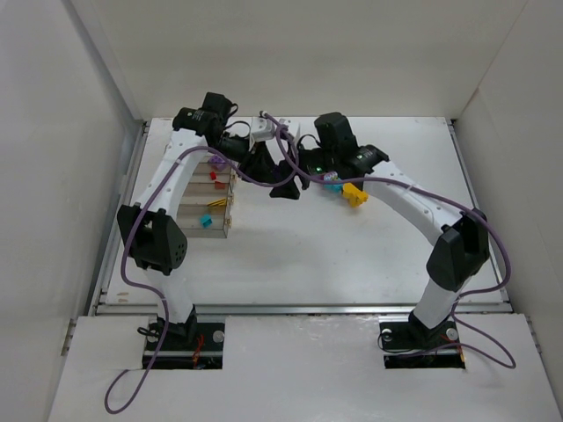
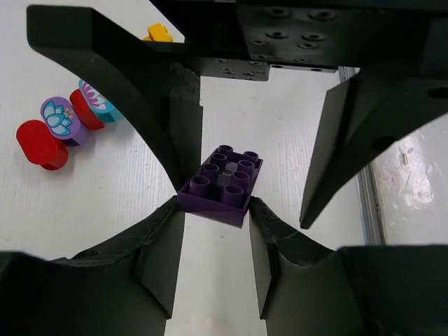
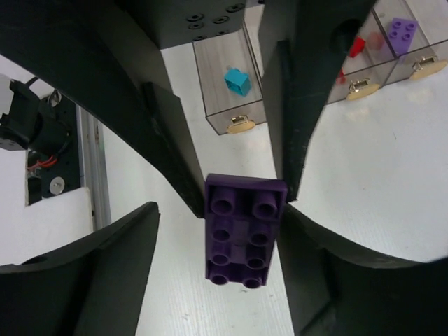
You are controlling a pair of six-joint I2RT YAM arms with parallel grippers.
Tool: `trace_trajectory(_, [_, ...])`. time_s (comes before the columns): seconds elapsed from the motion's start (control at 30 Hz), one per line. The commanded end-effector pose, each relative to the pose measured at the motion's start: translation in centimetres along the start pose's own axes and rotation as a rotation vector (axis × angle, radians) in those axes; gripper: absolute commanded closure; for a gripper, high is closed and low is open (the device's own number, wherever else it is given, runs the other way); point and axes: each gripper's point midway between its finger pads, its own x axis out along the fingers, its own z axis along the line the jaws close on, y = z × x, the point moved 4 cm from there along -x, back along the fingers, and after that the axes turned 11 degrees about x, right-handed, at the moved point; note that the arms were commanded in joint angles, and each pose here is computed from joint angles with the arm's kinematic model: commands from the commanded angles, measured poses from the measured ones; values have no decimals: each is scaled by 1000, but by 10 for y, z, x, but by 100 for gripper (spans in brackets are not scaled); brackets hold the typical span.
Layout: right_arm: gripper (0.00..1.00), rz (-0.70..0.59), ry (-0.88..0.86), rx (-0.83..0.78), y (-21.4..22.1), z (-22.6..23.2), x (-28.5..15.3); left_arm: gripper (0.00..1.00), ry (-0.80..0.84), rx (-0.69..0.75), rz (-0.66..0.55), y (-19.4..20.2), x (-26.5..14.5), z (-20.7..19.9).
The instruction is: Sort the legos into containers by color
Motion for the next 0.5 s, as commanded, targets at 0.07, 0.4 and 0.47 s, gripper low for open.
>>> trace_trajectory(0.07, [22, -27, -7, -32, -9, 14, -1, 100, 0, 49, -61, -24, -4, -4])
trace_trajectory(0.4, [0, -119, 139, 30, -18, -5, -22, 100, -30, -5, 2, 1, -8, 7])
trace_trajectory(0.47, [0, -144, 173, 36, -21, -11, -28, 100, -31, -13, 16, 6, -7, 9])
